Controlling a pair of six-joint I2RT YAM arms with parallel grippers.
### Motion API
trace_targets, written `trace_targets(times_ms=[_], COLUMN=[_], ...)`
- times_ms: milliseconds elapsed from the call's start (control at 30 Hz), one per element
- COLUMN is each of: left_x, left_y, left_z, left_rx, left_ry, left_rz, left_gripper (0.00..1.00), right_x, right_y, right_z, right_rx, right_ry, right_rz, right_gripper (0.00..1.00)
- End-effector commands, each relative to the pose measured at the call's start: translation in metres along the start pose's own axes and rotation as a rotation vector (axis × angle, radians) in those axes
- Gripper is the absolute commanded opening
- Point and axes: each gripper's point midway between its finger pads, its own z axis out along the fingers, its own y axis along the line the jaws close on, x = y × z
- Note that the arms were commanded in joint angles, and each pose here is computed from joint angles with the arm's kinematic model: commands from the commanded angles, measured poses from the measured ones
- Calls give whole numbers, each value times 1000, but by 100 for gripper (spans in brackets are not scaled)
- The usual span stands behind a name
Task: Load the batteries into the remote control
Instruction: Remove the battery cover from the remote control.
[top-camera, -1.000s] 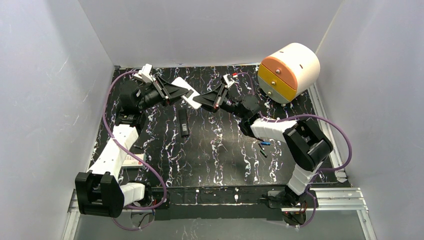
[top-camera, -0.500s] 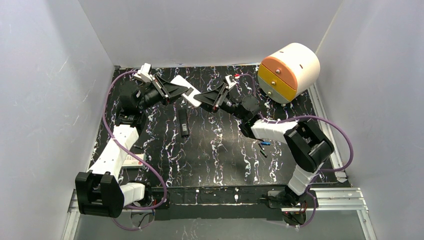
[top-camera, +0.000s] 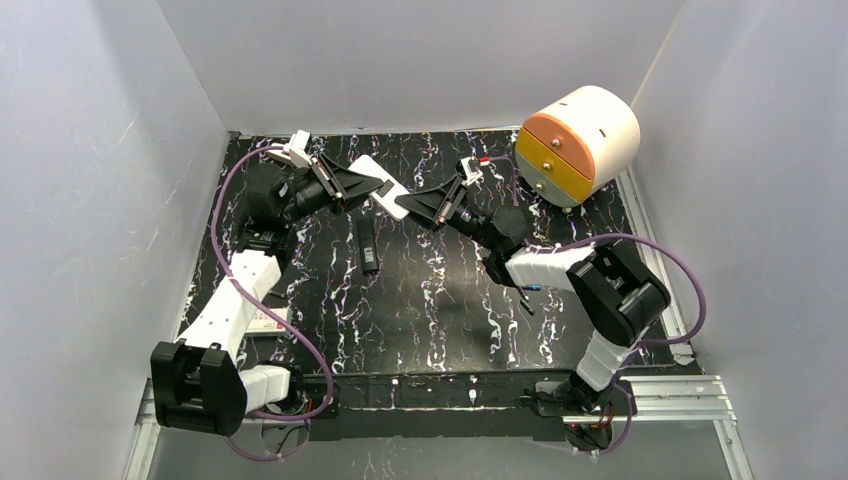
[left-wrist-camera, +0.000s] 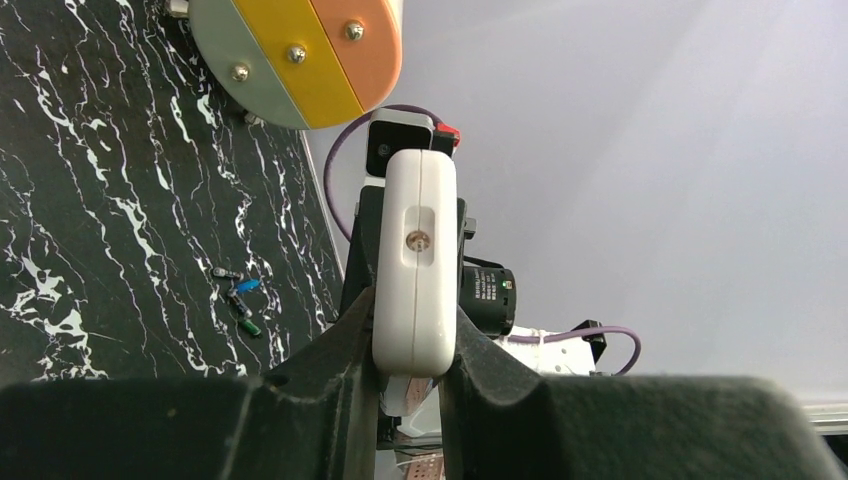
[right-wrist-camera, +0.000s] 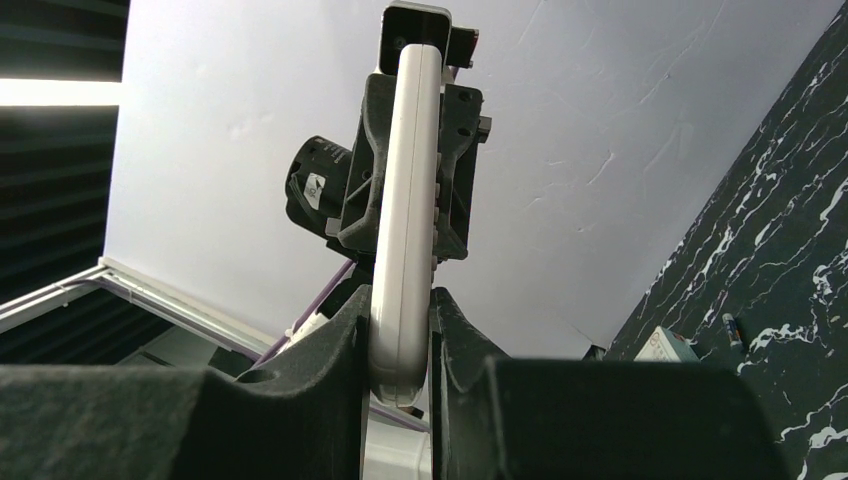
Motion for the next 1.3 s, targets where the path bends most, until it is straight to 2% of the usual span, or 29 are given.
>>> trace_targets(times_ms=[0,100,367,733,833,1000,1267], left_x=[-42,-45,-64,-76,-78,-78,-83], left_y=[-30,-27,-30,-36,-36,-33,-27], left_z=[-5,-7,-22,-29,-31,-31,-29], left_rx=[54,49,44,58,58,57,101], left_ry=[-157,-176,-285,-320,-321,-334,-360], left_rz=[-13,-22,58,70,71,99,71], left_gripper=[0,0,0,0,0,0,0], right_x=[6,4,1,15,10,1,-2], right_y=[20,17,-34,-12,-17,-45,-50], right_z=[-12,-12,-13,-21,-22,-22,-20], right_rx=[-151,-139,150,-18,25,219,270], right_ry=[48,46,41,127,109,76,57], right_rz=[-86,-78,-70,-165,-167,-109,-40], right_gripper=[14,14,16,20,20,26,31])
